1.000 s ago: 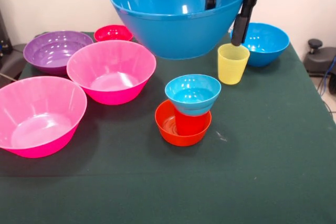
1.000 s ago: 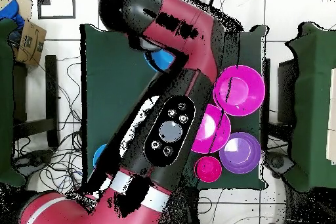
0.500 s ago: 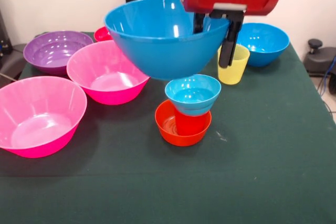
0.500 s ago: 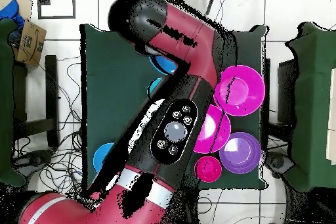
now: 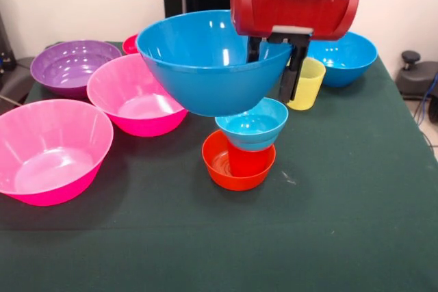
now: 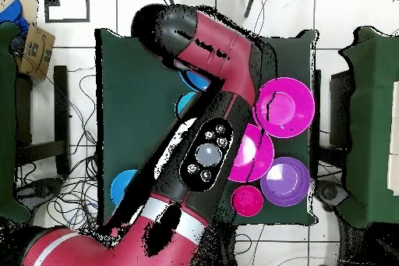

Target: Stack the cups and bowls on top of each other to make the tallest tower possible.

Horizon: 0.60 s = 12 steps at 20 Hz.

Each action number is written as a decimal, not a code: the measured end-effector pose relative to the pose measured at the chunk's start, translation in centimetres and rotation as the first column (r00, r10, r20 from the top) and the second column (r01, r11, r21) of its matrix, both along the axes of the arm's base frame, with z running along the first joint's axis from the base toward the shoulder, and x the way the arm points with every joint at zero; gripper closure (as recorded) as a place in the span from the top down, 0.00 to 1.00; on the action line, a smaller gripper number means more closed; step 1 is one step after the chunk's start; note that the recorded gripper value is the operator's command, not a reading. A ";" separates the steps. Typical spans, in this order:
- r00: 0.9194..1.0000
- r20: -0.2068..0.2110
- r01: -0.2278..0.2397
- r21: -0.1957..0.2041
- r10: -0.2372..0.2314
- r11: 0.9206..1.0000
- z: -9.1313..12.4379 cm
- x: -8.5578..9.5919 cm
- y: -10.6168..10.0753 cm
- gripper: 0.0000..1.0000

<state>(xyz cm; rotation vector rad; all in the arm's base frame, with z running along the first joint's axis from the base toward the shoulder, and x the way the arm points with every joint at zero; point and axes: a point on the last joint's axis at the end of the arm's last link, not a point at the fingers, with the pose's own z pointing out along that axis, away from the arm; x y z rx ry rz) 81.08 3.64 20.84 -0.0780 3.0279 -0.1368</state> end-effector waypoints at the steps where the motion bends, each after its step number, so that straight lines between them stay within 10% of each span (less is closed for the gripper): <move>1: 1.000 0.001 0.000 -0.001 0.000 1.000 -0.1 0.0 0.0 0.00; 12: 1.000 -0.029 0.011 -0.023 -0.011 1.000 -3.0 -0.7 1.1 0.00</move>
